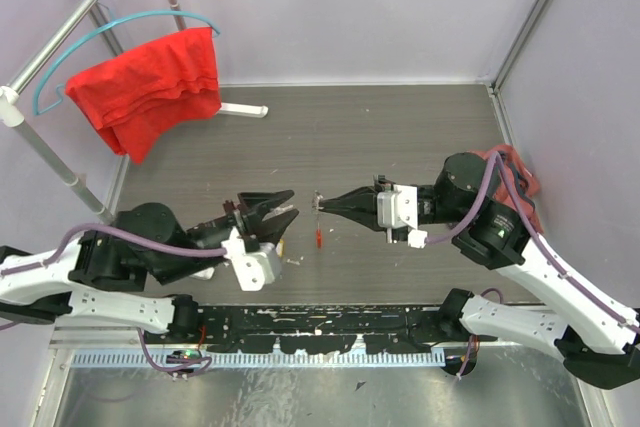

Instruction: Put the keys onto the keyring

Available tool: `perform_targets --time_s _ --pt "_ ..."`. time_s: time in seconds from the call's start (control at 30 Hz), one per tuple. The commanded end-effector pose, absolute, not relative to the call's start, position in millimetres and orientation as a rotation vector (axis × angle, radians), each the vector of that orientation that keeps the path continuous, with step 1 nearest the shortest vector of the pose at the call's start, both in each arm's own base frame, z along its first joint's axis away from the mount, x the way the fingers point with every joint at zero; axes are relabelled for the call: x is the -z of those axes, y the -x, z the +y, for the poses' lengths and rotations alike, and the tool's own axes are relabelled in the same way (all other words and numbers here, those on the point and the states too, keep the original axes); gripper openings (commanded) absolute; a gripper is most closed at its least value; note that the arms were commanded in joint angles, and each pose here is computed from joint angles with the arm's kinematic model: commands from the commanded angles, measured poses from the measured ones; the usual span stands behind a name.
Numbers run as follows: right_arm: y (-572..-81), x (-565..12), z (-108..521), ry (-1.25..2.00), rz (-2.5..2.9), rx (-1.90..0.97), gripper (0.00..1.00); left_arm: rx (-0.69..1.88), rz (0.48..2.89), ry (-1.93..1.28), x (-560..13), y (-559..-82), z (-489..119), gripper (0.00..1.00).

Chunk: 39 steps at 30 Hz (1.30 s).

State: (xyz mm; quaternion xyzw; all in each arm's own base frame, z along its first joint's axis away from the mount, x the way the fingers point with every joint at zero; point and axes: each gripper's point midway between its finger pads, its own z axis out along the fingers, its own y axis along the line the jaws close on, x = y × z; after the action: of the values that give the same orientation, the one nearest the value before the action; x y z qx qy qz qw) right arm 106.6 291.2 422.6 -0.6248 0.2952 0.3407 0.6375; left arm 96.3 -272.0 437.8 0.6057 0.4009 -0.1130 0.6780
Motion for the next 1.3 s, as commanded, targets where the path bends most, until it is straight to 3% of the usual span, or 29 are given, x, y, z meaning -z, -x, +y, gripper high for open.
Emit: perform_targets --time_s 0.0,0.7,1.27 --pt "-95.3 -457.8 284.9 1.361 0.553 -0.773 0.01 0.444 0.873 -1.235 -460.3 -81.1 -275.0 0.39" --pt "-71.3 -483.4 268.0 1.322 0.407 -0.772 0.01 0.581 0.806 -1.262 -468.1 -58.6 -304.1 0.38" --pt "-63.2 -484.9 265.4 1.344 0.383 -0.792 0.01 0.607 0.758 -1.264 -478.0 -51.9 -312.6 0.31"
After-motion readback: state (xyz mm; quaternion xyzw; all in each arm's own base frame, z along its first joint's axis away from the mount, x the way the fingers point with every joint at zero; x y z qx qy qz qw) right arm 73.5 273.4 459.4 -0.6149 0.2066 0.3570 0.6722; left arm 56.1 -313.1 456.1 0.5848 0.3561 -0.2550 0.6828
